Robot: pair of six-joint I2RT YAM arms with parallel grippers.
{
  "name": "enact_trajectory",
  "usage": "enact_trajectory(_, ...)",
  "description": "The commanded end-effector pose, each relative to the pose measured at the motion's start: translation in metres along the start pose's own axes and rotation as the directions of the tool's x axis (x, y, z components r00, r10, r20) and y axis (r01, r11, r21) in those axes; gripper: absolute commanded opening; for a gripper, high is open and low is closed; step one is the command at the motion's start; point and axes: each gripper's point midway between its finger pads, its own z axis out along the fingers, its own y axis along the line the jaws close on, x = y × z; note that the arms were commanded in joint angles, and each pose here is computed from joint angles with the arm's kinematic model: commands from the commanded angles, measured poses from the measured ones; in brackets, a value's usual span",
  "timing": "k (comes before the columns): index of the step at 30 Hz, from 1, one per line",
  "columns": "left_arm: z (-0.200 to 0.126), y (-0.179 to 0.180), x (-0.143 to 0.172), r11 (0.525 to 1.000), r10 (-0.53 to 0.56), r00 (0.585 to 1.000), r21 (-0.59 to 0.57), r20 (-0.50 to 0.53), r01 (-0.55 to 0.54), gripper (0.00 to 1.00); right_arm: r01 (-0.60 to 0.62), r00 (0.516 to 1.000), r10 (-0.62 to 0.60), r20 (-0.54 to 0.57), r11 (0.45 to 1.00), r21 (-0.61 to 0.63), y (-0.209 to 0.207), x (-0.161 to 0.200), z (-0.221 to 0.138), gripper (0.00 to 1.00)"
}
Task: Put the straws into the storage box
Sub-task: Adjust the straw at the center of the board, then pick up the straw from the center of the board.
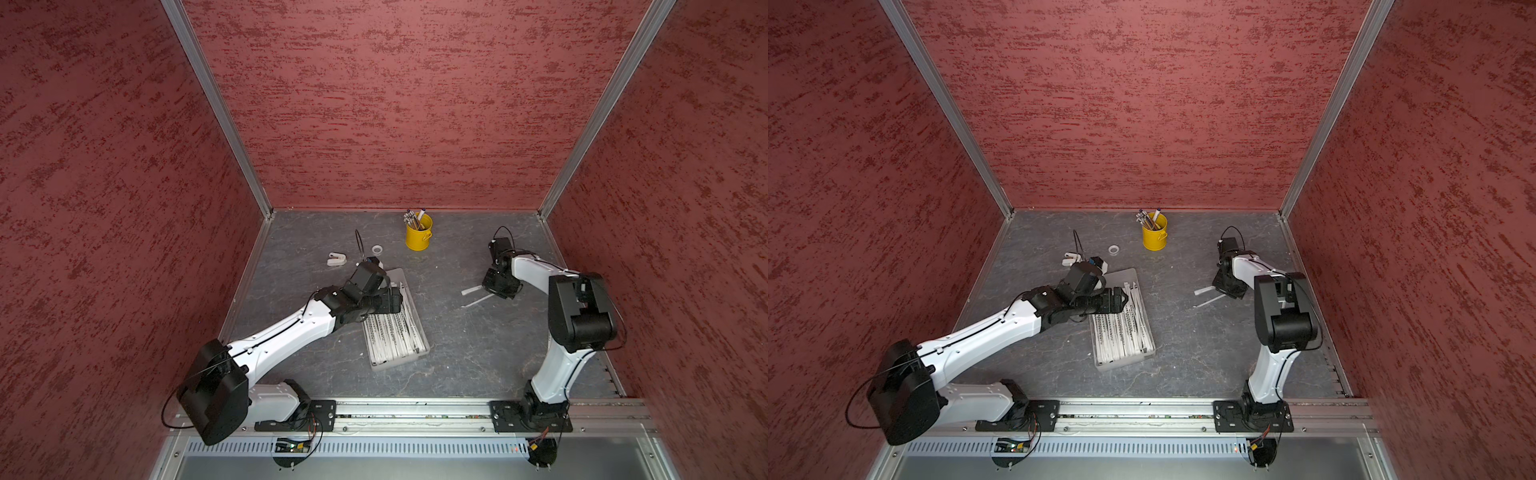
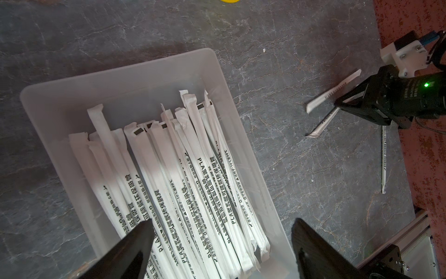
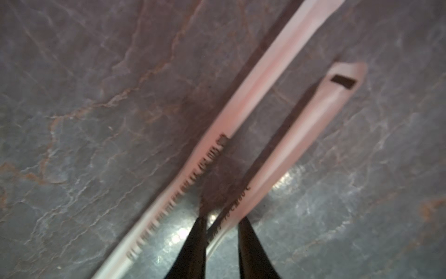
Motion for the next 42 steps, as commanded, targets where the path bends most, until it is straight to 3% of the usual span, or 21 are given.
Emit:
enact_trajectory(1,-0.001,0.002,0.0,1.0,0.0,1.0,-0.004,0.001,0.0,0.92,0.124,0.992,-0.124,0.01,0.99,-0.06,0.033,-0.004,-0.001,0.21)
enact_trajectory(5,-0.001,0.004,0.001,1.0,-0.001,1.0,-0.01,0.001,0.001,0.92,0.349,0.936,-0.35,-0.028,0.937,-0.031,0.057,0.017,-0.005,0.17)
enact_trajectory(8,-0.002,0.006,0.001,1.0,-0.002,1.0,-0.015,0.0,0.002,0.92,0.436,0.898,-0.436,-0.055,0.9,-0.007,0.057,0.034,-0.013,0.14)
enact_trajectory(15,-0.01,0.015,-0.004,0.999,-0.011,1.0,-0.044,0.016,0.012,0.92,0.47,0.88,-0.473,-0.046,0.881,-0.051,0.041,0.064,-0.051,0.05)
enact_trajectory(20,-0.037,0.045,-0.012,0.993,-0.059,0.995,-0.094,0.076,0.066,0.92,0.47,0.879,-0.476,0.029,0.854,-0.223,0.068,0.087,-0.1,0.04)
enact_trajectory(22,-0.047,0.058,-0.013,0.989,-0.08,0.992,-0.116,0.093,0.091,0.92,0.463,0.884,-0.465,0.041,0.862,-0.207,0.071,0.091,-0.11,0.07)
enact_trajectory(25,-0.052,0.07,-0.01,0.985,-0.105,0.989,-0.123,0.102,0.118,0.92,0.441,0.897,-0.438,0.054,0.894,-0.081,0.057,0.073,-0.095,0.3)
enact_trajectory(28,-0.048,0.072,-0.006,0.985,-0.124,0.989,-0.113,0.083,0.133,0.92,0.422,0.906,-0.421,0.037,0.906,-0.04,0.052,0.059,-0.073,0.39)
enact_trajectory(35,-0.039,0.062,-0.004,0.988,-0.129,0.99,-0.08,0.065,0.134,0.91,0.415,0.909,-0.416,-0.029,0.909,-0.034,0.053,0.056,-0.028,0.39)
enact_trajectory(42,-0.036,0.06,-0.004,0.989,-0.121,0.991,-0.082,0.06,0.125,0.91,0.402,0.912,-0.404,-0.065,0.914,-0.05,0.053,0.064,-0.006,0.23)
